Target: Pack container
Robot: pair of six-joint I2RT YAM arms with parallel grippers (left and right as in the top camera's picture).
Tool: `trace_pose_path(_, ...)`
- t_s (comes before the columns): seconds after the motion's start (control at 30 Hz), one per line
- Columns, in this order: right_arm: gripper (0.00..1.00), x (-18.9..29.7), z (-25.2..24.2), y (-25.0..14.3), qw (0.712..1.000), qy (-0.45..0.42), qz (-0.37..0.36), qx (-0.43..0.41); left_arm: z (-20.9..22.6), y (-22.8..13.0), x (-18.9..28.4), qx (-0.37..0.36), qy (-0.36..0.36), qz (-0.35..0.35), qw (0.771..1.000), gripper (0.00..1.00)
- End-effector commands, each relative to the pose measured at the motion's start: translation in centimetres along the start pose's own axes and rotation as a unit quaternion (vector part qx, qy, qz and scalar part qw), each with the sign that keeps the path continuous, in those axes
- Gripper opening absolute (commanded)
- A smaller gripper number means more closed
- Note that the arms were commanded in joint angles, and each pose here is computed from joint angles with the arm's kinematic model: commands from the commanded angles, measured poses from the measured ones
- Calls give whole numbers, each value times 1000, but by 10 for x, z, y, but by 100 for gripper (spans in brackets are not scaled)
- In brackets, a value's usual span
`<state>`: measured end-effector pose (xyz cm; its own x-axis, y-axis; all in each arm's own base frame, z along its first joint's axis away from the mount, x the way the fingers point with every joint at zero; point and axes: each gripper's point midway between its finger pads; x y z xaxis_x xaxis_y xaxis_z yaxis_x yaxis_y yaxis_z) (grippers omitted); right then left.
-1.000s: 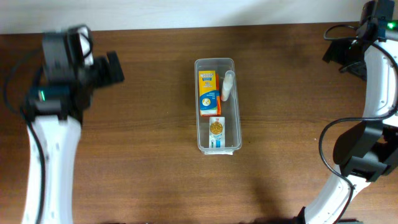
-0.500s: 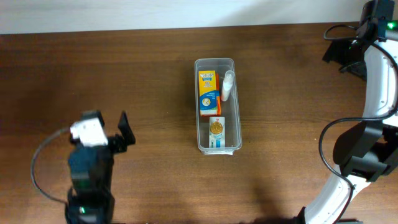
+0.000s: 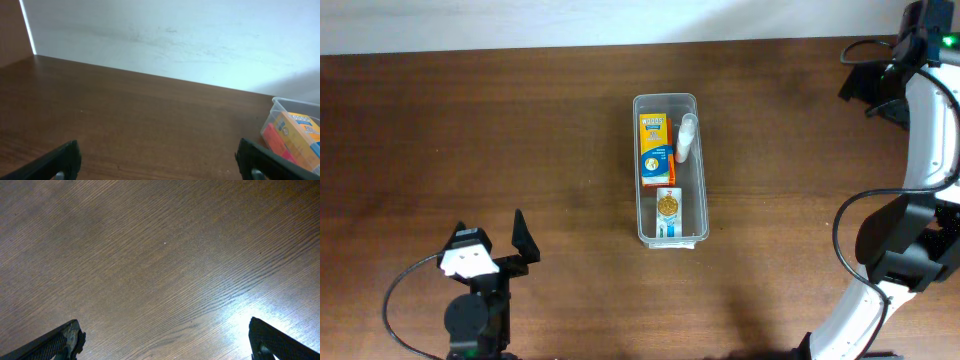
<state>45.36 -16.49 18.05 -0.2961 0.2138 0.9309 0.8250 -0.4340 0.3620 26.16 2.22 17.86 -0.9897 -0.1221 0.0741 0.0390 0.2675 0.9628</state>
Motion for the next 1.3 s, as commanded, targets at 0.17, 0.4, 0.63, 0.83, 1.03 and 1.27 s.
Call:
trace_pose_path(0.17,98,1,-1,1,1000,-2,-2,-1,8,-13,8,-2,4,-12,1000,99)
trace_pose_path(0.4,98,1,-1,1,1000,-2,-2,-1,10,-21,14,-3,8,1,1000,100)
trace_pose_path(0.63,98,1,-1,1,1000,-2,-2,-1,9,-19,15,-14,5,-3,1000,99)
trace_pose_path(0.83,98,1,-1,1,1000,-2,-2,-1,9,-19,15,-14,4,-5,1000,99)
trace_pose_path(1.03,98,1,-1,1,1000,-2,-2,-1,2,9,17,-7,-9,-62,998,99)
trace_pose_path(1.27,98,1,-1,1,1000,-2,-2,-1,3,6,17,-8,-7,-56,998,99)
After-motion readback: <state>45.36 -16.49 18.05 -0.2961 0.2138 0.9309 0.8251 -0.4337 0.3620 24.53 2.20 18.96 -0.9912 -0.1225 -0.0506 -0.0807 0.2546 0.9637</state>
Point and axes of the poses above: each gripper's point midway between its finger pads, its own x axis back along the fingers, its own z axis along the line the jaws close on, y = z × x, and after that the axes turned 7 degrees about x, right-handed
